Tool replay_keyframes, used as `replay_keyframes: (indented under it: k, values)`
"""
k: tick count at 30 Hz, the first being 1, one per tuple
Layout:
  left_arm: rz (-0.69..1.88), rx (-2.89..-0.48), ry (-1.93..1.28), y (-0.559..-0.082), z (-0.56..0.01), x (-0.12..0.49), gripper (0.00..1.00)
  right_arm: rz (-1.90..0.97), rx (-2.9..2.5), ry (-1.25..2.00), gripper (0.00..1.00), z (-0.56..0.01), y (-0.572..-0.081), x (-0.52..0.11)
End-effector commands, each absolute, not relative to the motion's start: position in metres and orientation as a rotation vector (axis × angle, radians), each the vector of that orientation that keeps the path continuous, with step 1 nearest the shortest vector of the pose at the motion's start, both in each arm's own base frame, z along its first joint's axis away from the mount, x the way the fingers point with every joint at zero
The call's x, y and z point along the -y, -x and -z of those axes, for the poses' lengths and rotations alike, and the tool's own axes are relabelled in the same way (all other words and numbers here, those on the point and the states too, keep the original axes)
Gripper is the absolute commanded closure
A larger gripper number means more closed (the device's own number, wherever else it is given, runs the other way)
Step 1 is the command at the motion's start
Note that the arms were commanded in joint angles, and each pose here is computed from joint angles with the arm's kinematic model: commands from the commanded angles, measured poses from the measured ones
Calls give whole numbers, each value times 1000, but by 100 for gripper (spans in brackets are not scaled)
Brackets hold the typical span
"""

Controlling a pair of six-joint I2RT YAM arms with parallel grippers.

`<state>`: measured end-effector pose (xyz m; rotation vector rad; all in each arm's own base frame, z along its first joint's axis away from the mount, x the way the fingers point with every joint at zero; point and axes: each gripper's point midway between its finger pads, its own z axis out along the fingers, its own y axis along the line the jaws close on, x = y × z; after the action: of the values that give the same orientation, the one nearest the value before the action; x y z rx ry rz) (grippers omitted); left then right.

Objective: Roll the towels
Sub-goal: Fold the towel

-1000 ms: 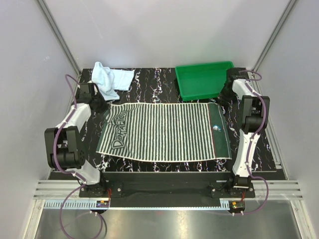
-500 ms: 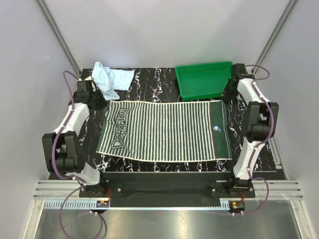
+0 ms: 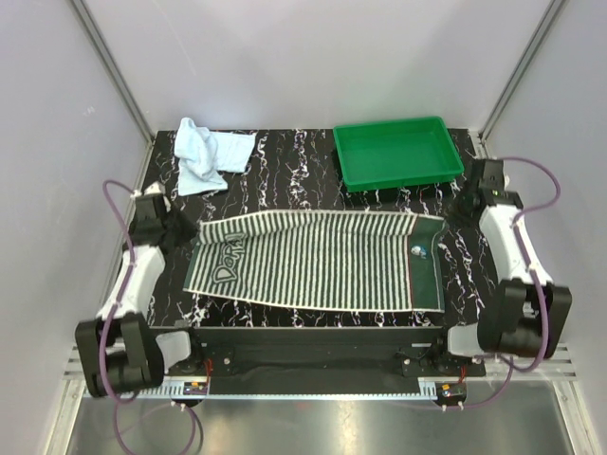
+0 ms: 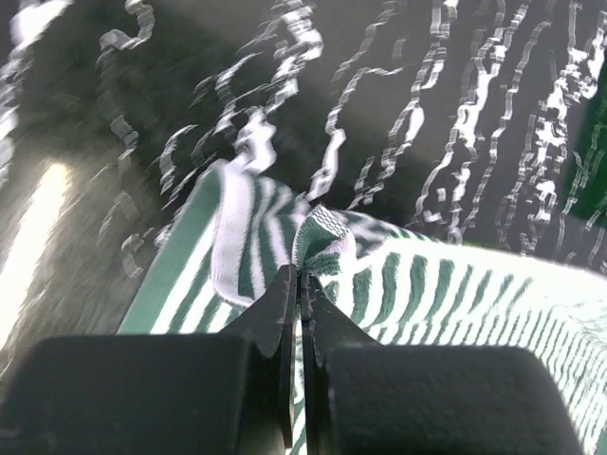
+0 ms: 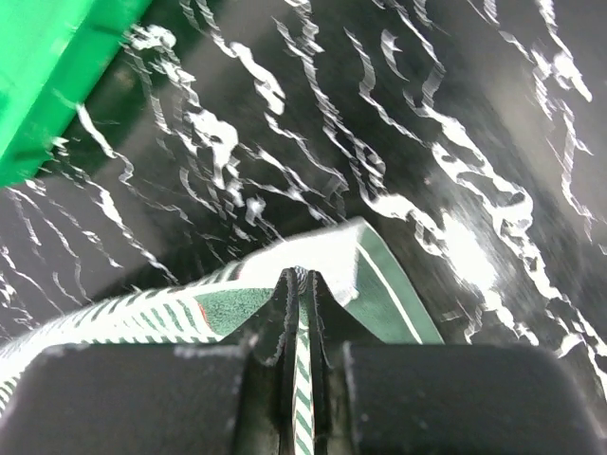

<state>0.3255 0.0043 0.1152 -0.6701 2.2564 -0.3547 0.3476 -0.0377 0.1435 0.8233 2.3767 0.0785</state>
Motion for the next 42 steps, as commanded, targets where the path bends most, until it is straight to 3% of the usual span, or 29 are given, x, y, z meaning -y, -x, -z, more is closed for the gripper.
replay_keyframes:
  k: [1, 12, 29, 32, 33, 34, 35, 36, 37, 38, 42]
  values:
    - [244, -2099, 765, -319, -130, -32, 100, -96, -2309, -877, 100, -150, -328, 41]
    - [127, -2029, 760, -302, -139, -53, 100, -156, -2261, -1038, 100, -130, -270, 30]
    - [35, -1944, 1033, -252, -114, -66, 98, -114, -2141, -1374, 100, -94, -205, 29]
    - [49, -1936, 1032, -247, -118, -63, 87, -84, -2069, -1471, 77, -94, -194, 34]
    - [68, -1903, 1008, -245, -128, -62, 82, -63, -2059, -1488, 51, -94, -188, 35]
    - [98, -1895, 968, -244, -133, -56, 59, -67, -2042, -1492, 6, -97, -186, 36]
    - [113, -1878, 949, -242, -139, -54, 46, -89, -2000, -1488, 0, -104, -185, 36]
    - [132, -1818, 918, -238, -154, -52, 32, -88, -1968, -1507, 0, -107, -183, 38]
    - [141, -1800, 919, -234, -158, -51, 6, -89, -1937, -1513, 0, -114, -181, 39]
    - [155, -1770, 913, -232, -165, -49, 1, -106, -1883, -1524, 0, -122, -180, 41]
    - [188, -1717, 887, -232, -199, -46, 1, -125, -1774, -1468, 0, -151, -181, 48]
